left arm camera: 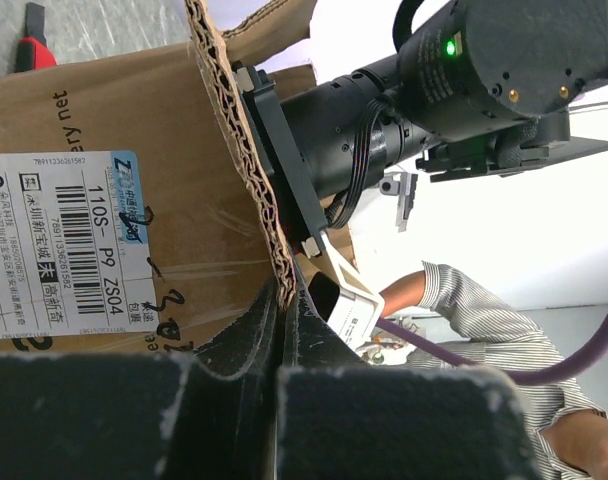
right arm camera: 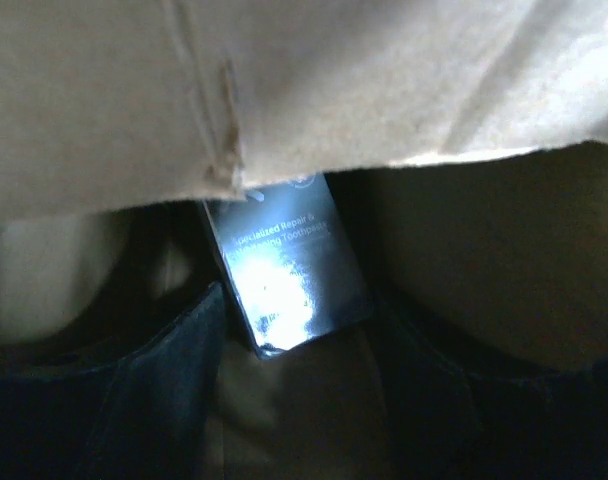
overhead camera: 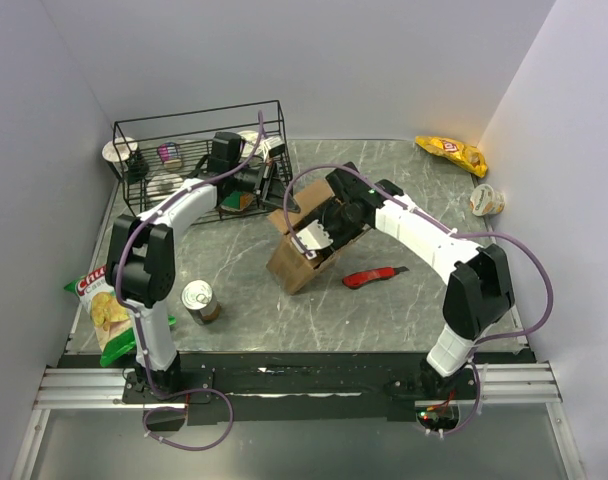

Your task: Unpack the express box

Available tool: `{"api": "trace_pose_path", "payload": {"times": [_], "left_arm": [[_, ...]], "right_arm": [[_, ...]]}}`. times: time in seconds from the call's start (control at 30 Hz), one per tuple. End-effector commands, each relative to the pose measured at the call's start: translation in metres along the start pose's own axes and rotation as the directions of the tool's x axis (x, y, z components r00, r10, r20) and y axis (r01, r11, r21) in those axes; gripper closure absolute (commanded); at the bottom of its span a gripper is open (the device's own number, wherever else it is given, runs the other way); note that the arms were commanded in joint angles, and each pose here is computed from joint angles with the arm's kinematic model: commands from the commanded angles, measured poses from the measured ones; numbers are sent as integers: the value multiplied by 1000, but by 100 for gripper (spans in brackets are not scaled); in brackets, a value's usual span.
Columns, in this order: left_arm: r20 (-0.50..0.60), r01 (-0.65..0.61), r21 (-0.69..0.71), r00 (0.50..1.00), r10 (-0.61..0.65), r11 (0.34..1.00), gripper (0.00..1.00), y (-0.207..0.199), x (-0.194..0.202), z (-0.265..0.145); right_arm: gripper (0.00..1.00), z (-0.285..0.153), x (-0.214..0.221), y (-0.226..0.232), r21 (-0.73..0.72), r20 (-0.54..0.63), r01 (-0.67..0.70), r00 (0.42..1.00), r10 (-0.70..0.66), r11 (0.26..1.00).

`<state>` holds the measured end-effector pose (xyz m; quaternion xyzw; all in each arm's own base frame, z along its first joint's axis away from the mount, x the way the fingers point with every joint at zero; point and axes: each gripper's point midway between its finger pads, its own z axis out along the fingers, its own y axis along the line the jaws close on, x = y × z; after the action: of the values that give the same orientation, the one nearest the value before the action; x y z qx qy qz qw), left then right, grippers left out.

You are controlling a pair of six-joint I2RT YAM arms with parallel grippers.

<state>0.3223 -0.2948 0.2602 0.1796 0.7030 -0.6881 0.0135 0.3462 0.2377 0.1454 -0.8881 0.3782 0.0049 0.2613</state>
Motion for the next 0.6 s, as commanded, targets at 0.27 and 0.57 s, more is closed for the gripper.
{"api": "trace_pose_path", "payload": {"times": [0.27, 0.57], "left_arm": [[12, -39, -8, 999, 39, 999, 99, 11, -17, 2], [34, -50, -36, 998, 52, 998, 99, 20, -26, 1]], "right_arm": [[100, -43, -1, 28, -50, 59, -6, 998, 9, 999], [100, -109, -29, 17, 96, 76, -77, 995, 70, 992]]}}
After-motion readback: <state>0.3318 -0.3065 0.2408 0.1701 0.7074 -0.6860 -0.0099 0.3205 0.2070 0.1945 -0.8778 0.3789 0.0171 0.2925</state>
